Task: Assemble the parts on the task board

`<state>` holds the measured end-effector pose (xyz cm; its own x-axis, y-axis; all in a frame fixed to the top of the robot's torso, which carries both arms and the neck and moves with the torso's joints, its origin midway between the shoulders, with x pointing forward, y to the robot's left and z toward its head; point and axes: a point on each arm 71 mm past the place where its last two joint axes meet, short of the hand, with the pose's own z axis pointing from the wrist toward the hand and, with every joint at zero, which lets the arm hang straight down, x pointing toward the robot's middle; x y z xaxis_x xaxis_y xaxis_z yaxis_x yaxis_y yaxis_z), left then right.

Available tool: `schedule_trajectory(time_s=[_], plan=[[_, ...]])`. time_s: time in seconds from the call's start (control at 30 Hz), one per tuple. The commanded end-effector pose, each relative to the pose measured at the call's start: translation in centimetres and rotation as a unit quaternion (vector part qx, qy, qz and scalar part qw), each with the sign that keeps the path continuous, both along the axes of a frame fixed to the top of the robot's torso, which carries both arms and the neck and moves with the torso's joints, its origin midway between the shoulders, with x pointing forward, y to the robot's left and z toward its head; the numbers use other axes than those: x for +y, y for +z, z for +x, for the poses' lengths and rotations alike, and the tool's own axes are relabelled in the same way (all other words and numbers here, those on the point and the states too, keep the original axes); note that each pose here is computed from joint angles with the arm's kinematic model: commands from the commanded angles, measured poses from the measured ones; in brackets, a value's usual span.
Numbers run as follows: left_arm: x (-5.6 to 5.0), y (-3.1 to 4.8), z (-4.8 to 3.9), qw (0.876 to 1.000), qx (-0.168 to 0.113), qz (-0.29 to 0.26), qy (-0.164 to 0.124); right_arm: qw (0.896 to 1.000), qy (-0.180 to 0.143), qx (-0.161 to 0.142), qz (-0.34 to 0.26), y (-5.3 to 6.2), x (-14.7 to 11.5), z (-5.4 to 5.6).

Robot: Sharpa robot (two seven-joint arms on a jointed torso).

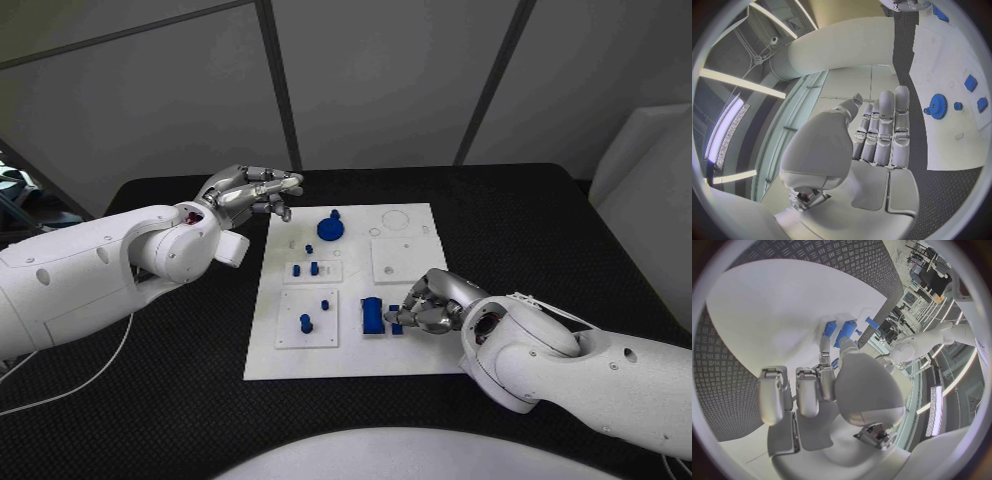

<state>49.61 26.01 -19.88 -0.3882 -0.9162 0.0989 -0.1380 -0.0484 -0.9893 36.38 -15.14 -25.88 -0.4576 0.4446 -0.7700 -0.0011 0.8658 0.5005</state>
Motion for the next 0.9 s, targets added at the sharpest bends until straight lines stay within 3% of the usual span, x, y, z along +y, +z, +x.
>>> schedule_trajectory(time_s=[0.03,0.23,0.4,0.9], plan=[[-0.2,0.13,0.02,1.000,-0.002,-0.005,-0.005,1.000,0.016,-0.023,0.009,0.5,0.1,-0.1],[-0.1,0.10,0.07,1.000,-0.002,-0.005,-0.005,0.999,0.039,0.005,-0.011,0.1,-0.2,-0.3],[-0.1,0.08,0.08,1.000,-0.001,-0.004,-0.005,0.999,0.040,0.017,-0.021,-0.3,-0.5,-0.2],[-0.1,0.07,0.08,1.000,-0.001,-0.004,-0.004,0.999,0.024,0.008,-0.035,-1.1,-0.9,1.0]])
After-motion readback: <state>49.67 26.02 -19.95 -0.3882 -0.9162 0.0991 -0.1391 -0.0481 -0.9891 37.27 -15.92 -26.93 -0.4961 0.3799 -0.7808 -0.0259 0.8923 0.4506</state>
